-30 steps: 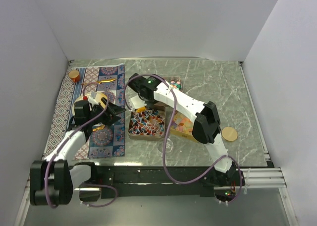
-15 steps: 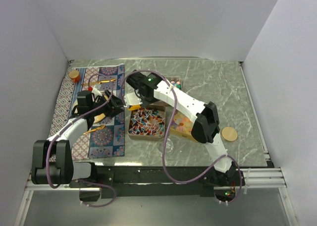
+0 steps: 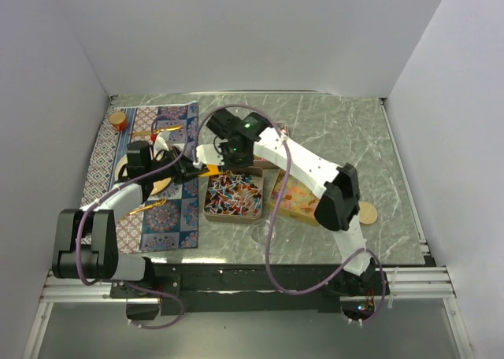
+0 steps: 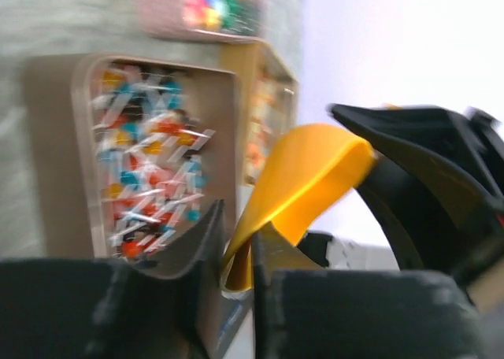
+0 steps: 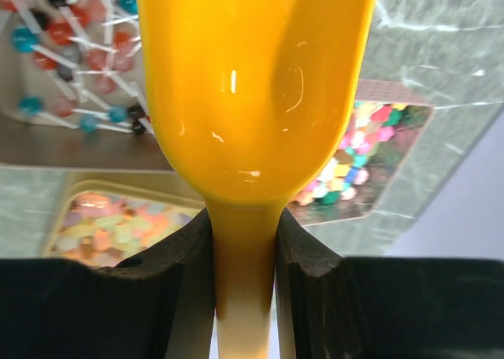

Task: Pack the candies
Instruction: Adjust the spatula.

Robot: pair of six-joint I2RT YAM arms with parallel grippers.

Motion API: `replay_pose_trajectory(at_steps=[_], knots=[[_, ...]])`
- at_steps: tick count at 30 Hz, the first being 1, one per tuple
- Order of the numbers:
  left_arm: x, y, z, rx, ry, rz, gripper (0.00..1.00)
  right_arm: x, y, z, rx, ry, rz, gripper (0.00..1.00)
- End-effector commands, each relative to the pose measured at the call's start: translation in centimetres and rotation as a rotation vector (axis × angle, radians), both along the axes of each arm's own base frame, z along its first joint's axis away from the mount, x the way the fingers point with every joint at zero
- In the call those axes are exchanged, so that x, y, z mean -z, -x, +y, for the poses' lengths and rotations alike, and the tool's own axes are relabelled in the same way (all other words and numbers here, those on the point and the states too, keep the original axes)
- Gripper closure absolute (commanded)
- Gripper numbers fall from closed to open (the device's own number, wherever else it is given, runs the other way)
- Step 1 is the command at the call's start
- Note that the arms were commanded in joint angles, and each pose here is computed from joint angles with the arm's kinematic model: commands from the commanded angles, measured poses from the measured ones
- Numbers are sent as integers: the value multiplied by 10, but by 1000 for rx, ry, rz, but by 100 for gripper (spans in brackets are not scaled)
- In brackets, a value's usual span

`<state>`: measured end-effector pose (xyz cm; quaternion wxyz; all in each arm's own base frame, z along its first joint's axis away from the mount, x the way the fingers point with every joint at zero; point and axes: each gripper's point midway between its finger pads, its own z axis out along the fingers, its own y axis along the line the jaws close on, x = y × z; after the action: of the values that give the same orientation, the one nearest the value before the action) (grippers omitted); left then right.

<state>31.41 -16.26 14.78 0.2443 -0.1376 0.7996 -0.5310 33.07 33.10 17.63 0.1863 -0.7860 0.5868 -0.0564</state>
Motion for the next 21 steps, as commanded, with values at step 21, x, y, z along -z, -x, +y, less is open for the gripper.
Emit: replay_pose_trajectory(at_steps=[21], knots=[[-7, -24, 12, 14, 29, -97, 99, -209, 65, 50, -189, -951, 109, 100]])
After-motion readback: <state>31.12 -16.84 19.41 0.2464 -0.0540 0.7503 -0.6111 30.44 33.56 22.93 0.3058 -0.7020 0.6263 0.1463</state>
